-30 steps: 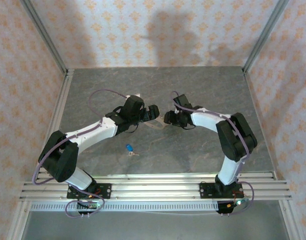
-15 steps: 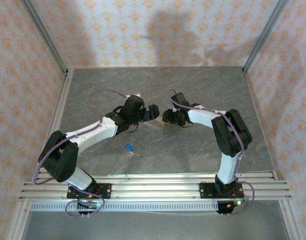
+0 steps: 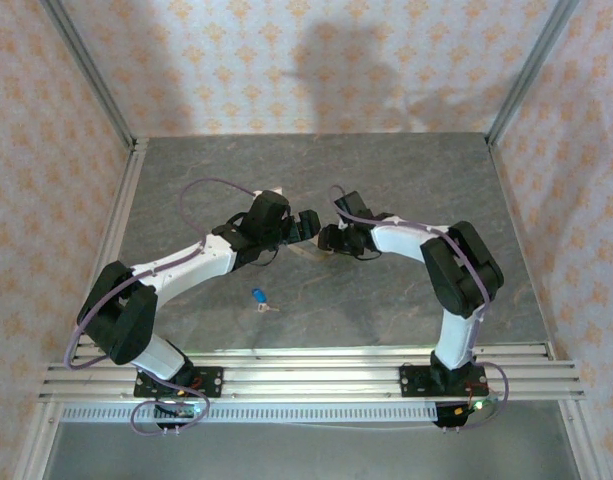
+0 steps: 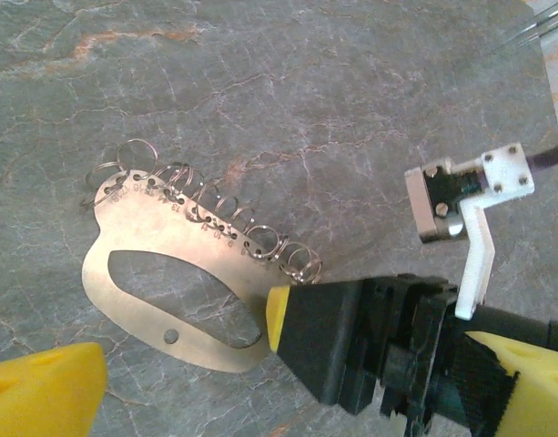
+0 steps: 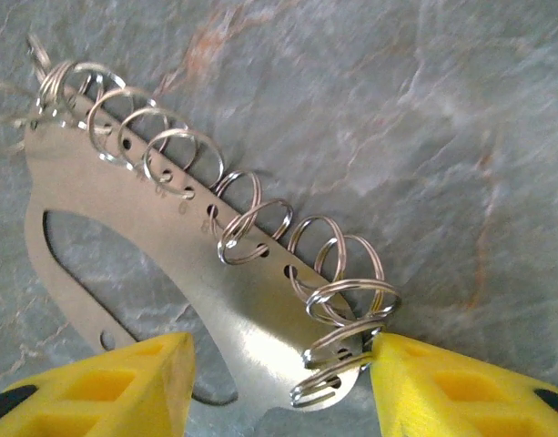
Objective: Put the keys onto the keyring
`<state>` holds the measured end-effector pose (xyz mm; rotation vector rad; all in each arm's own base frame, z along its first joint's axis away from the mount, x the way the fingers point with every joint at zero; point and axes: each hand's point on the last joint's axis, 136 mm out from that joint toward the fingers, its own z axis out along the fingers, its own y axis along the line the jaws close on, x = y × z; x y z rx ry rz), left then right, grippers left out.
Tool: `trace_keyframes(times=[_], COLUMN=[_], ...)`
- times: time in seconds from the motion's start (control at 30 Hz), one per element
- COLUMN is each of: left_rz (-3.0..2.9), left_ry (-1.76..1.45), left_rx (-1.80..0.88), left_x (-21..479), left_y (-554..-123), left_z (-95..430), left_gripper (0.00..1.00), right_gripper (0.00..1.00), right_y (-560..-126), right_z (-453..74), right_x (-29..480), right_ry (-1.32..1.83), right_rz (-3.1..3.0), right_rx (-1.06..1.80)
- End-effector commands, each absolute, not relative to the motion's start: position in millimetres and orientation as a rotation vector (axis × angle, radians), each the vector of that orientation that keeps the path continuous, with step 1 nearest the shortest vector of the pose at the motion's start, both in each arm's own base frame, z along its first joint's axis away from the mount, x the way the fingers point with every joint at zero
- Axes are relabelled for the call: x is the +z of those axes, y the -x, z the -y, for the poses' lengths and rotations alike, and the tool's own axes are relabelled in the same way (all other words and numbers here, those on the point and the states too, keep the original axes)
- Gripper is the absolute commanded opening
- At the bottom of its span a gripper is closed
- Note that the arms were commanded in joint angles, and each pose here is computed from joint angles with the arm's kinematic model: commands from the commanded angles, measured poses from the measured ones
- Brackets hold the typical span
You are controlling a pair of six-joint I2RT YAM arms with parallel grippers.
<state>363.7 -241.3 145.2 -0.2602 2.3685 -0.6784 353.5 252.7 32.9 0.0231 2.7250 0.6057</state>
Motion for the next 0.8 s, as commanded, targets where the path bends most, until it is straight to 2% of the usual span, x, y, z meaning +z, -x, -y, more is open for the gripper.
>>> trace_keyframes(times=[0.0, 0.4, 0.77], left_rz=[-2.325, -2.328, -2.332], left_ry=[0.266, 0.258, 0.252], left_rx=[-0.68, -0.682, -0.672], left_x=[159.2, 159.0, 160.1], left_y=[-371.5, -371.0, -370.1], left_z=[245.2, 247.8, 247.0], left_gripper=[0.99, 0.99, 0.99], right_gripper=[0.53, 0.53, 0.53], right_y=[-338.5, -312.0, -339.5], right_z=[-258.4, -258.3, -236.8], right_x=[40.5, 46.8, 45.4], right_ry=[-0.018, -0.015, -0.018], right_rz=[-2.727, -2.709, -2.695], right_rx=[0.658, 0.69, 0.504])
